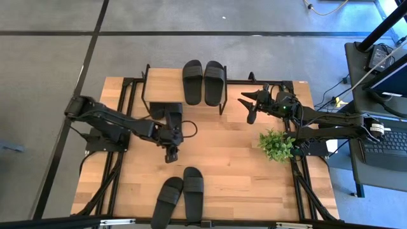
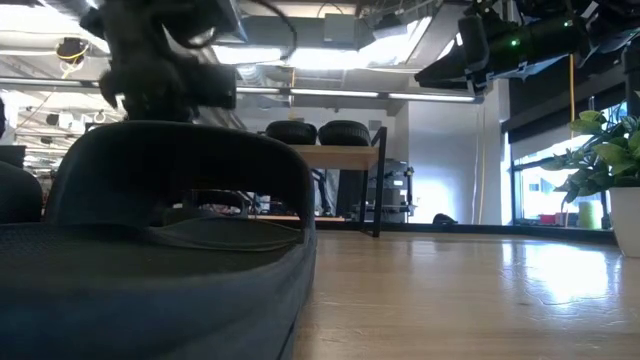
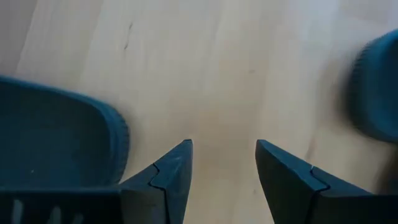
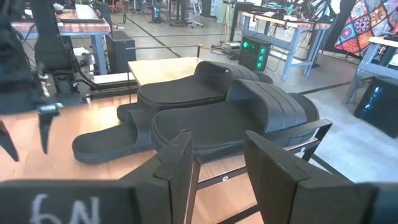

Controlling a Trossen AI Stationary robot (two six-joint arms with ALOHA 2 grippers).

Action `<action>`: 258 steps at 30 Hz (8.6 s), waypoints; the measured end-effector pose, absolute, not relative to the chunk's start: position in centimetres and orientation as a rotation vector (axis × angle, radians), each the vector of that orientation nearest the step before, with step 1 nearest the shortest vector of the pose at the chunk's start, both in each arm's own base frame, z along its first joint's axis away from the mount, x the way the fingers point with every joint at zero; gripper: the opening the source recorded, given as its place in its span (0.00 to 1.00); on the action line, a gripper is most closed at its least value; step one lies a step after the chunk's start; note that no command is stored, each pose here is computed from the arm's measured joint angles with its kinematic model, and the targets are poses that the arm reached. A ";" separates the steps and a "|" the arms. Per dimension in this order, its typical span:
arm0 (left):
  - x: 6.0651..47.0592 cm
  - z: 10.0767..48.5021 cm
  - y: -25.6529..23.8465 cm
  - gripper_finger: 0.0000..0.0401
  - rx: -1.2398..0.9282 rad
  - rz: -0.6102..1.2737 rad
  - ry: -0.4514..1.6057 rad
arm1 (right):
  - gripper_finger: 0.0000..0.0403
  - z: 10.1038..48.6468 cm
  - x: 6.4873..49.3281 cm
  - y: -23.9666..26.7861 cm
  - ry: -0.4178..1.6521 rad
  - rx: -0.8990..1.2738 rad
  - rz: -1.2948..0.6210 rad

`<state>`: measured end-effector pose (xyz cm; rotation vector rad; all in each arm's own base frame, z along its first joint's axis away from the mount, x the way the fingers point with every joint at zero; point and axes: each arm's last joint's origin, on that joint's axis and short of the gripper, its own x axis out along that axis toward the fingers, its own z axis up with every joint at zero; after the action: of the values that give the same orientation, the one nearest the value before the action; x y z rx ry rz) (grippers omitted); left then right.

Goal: Pick and place slides into the shelf
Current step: Put the black slipper under the shelf

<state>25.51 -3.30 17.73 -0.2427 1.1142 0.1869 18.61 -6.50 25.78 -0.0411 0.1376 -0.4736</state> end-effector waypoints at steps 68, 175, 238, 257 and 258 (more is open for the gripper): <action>24.8 18.9 3.3 0.42 -0.412 0.292 1.078 | 0.36 25.8 18.6 -6.5 0.119 0.007 -0.474; 26.0 18.3 -25.2 0.42 0.267 0.423 1.387 | 0.36 24.4 18.4 -6.4 0.286 -0.041 -0.465; 22.7 24.1 -11.3 0.00 0.326 0.668 1.352 | 0.36 25.4 18.6 -6.5 0.182 -0.063 -0.471; 29.7 23.3 0.0 0.00 0.301 0.572 1.155 | 0.36 25.5 18.6 -6.5 0.163 -0.024 -0.475; 29.8 23.2 0.2 0.00 0.320 0.572 1.157 | 0.36 25.5 18.6 -6.5 0.162 -0.020 -0.476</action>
<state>29.80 0.21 23.24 0.3204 1.1573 0.5718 18.57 -6.50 25.51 -0.0196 0.1620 -0.4757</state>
